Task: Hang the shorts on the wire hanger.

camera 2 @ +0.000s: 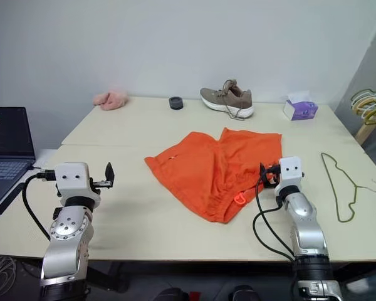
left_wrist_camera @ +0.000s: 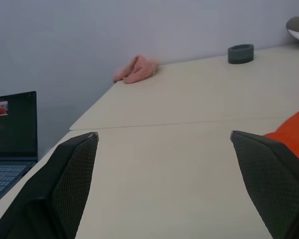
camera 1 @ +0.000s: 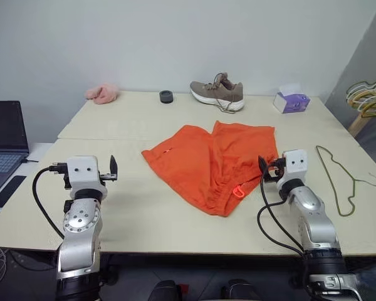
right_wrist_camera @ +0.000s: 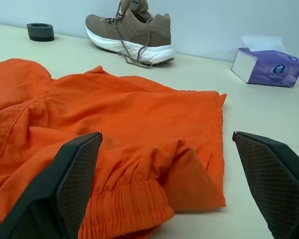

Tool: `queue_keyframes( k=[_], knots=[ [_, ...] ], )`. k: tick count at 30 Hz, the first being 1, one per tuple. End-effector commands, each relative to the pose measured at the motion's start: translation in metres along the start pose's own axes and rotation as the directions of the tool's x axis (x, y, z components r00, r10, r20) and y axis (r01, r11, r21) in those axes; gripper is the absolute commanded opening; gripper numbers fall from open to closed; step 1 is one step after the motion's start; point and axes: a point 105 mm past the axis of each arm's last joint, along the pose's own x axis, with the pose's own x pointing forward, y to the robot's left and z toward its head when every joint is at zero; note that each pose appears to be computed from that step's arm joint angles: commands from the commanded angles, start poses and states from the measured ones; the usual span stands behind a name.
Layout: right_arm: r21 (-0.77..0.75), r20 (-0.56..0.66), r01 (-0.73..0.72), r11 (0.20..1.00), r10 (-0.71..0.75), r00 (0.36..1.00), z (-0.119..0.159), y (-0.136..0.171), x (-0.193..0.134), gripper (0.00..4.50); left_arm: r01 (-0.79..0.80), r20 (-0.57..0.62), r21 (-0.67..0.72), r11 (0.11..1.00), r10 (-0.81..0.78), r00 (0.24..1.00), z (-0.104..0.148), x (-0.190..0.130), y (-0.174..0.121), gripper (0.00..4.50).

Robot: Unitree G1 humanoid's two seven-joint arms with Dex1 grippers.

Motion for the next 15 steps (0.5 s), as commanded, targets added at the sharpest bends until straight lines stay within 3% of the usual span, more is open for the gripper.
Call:
queue_keyframes(
  k=[1,15],
  knots=[
    [-0.033,0.066,-0.008,0.999,0.01,0.998,0.017,0.0,0.001,4.48,0.051,0.094,0.017,0.999,-0.053,0.994,0.023,-0.003,-0.007,4.5],
    [-0.045,0.091,-0.133,0.99,0.136,0.986,0.026,0.022,-0.001,4.48,0.123,0.101,0.069,0.99,-0.13,0.986,0.022,-0.002,-0.019,4.5]
  ],
)
